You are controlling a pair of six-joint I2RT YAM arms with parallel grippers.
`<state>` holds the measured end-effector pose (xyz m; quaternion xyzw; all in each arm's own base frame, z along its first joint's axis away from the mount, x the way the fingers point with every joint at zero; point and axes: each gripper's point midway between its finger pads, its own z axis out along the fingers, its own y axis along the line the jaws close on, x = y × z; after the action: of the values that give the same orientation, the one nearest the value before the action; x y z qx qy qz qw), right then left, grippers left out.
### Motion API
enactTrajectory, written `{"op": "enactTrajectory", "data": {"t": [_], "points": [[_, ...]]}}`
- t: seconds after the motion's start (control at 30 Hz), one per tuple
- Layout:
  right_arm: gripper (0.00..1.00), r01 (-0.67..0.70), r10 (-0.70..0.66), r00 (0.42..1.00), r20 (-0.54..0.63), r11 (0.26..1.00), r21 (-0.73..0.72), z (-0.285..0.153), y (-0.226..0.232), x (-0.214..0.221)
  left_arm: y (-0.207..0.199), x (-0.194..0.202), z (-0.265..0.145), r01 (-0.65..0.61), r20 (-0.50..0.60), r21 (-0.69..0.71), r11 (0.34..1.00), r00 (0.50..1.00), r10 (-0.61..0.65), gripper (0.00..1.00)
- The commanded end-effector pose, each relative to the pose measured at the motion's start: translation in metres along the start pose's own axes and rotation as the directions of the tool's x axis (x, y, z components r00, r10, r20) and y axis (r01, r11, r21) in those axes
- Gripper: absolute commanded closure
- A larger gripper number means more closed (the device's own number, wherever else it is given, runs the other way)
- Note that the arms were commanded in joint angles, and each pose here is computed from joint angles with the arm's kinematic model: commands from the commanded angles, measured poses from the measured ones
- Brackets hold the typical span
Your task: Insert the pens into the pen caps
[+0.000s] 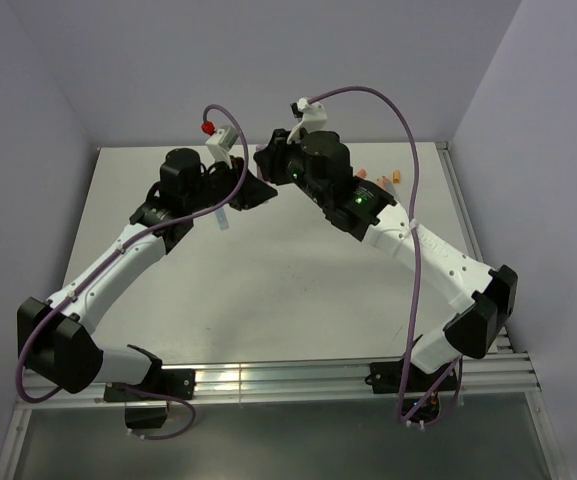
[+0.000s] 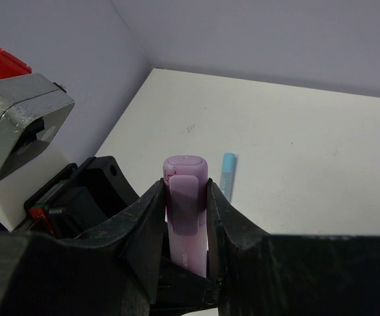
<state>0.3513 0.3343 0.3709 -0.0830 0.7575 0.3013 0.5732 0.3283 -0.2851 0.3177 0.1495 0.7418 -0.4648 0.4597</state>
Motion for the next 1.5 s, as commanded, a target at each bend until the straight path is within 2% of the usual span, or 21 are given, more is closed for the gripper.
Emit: {"op": "enactTrajectory", "data": {"t": [0.0,0.7,0.83,1.03,1.1,1.13,1.2,1.33,1.47], "points": [[1.00,0.034,-0.096,0.854,-0.511,0.991,-0.130,-0.064,0.026,0.143,-0.024,-0.179,-0.051,-0.164,0.554,-0.126,0.978,0.806,0.207,1.00],[1.00,0.067,-0.109,0.822,-0.559,0.993,-0.095,-0.075,0.011,0.175,-0.030,-0.196,-0.061,-0.184,0.586,-0.133,0.974,0.778,0.227,1.00],[1.00,0.076,-0.096,0.844,-0.527,0.995,-0.060,-0.072,0.007,0.164,-0.030,-0.189,-0.057,-0.188,0.569,-0.108,0.976,0.793,0.216,1.00],[1.00,0.074,-0.038,0.921,-0.387,0.994,0.078,-0.051,0.000,0.108,-0.026,-0.155,-0.048,-0.191,0.499,-0.048,0.980,0.845,0.189,1.00],[0.84,0.058,-0.019,0.941,-0.337,0.992,0.108,-0.042,0.000,0.084,-0.025,-0.141,-0.045,-0.184,0.464,-0.043,0.982,0.867,0.182,1.00],[0.66,0.055,-0.012,0.958,-0.288,0.988,0.141,-0.040,-0.003,0.066,-0.024,-0.136,-0.043,-0.187,0.452,-0.045,0.981,0.872,0.187,1.00],[0.51,0.044,-0.006,0.971,-0.239,0.988,0.150,-0.035,-0.002,0.051,-0.022,-0.122,-0.038,-0.171,0.415,-0.043,0.984,0.893,0.173,1.00],[0.36,-0.002,0.026,0.990,-0.136,0.986,0.169,-0.035,-0.003,0.006,-0.008,-0.095,-0.029,-0.107,0.361,-0.053,0.993,0.925,0.119,1.00],[0.32,-0.050,0.060,0.997,-0.055,0.983,0.178,-0.043,-0.015,-0.030,0.023,-0.064,-0.017,-0.007,0.313,-0.101,0.995,0.949,0.039,1.00]]}}
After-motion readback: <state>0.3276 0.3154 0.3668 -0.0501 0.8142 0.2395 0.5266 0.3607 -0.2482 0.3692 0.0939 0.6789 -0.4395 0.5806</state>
